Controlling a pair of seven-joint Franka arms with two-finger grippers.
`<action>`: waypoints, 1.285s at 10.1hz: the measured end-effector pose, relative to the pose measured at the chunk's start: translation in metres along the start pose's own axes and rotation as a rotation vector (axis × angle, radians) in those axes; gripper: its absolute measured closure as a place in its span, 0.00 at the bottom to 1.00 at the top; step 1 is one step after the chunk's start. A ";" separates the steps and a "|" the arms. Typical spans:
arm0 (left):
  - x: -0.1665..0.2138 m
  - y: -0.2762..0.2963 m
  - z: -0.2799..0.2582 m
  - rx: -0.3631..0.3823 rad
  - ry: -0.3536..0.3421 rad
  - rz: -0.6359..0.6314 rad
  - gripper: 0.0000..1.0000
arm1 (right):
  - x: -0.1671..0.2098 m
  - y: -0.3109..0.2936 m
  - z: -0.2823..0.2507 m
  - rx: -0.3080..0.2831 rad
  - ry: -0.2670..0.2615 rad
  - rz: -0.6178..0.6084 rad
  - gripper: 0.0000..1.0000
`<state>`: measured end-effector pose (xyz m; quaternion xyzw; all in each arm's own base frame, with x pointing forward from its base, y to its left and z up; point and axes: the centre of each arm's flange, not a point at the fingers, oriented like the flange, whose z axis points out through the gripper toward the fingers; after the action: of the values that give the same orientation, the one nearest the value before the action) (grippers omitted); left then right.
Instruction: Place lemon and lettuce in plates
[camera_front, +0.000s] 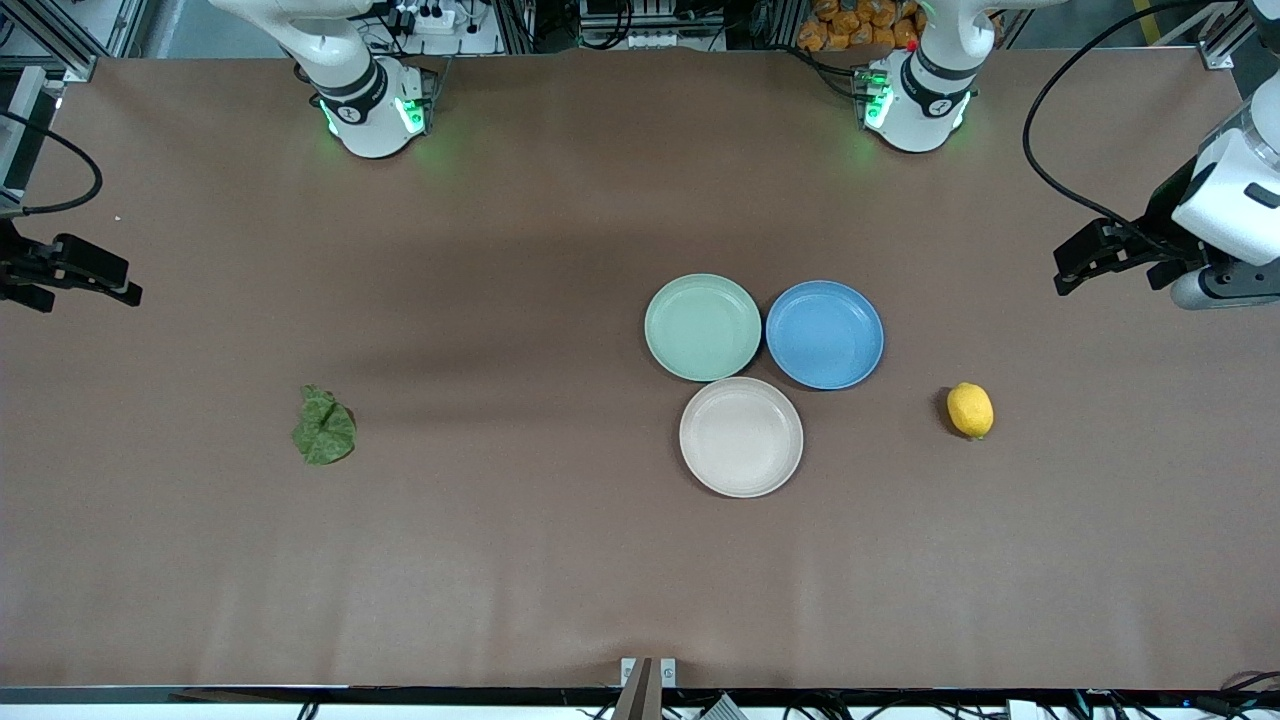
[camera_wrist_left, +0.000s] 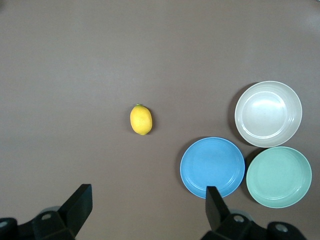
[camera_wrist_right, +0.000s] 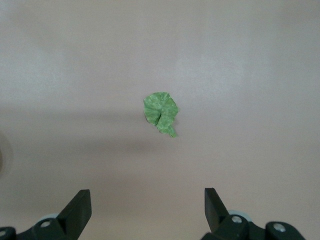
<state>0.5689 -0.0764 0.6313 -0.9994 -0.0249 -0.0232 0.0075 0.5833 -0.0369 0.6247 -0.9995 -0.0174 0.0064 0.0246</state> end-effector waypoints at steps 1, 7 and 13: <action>0.000 0.000 0.000 0.001 -0.003 0.000 0.00 | 0.000 0.000 0.000 0.000 0.000 0.000 0.00; -0.001 0.000 0.001 0.002 -0.012 0.001 0.00 | 0.000 0.001 0.000 -0.001 0.000 0.001 0.00; 0.014 -0.006 0.047 0.007 -0.095 -0.013 0.00 | -0.001 0.001 0.000 0.000 -0.005 0.001 0.00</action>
<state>0.5850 -0.0692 0.5853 -0.9992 -0.0318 0.0244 0.0097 0.5826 -0.0374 0.6244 -0.9995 -0.0170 0.0089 0.0244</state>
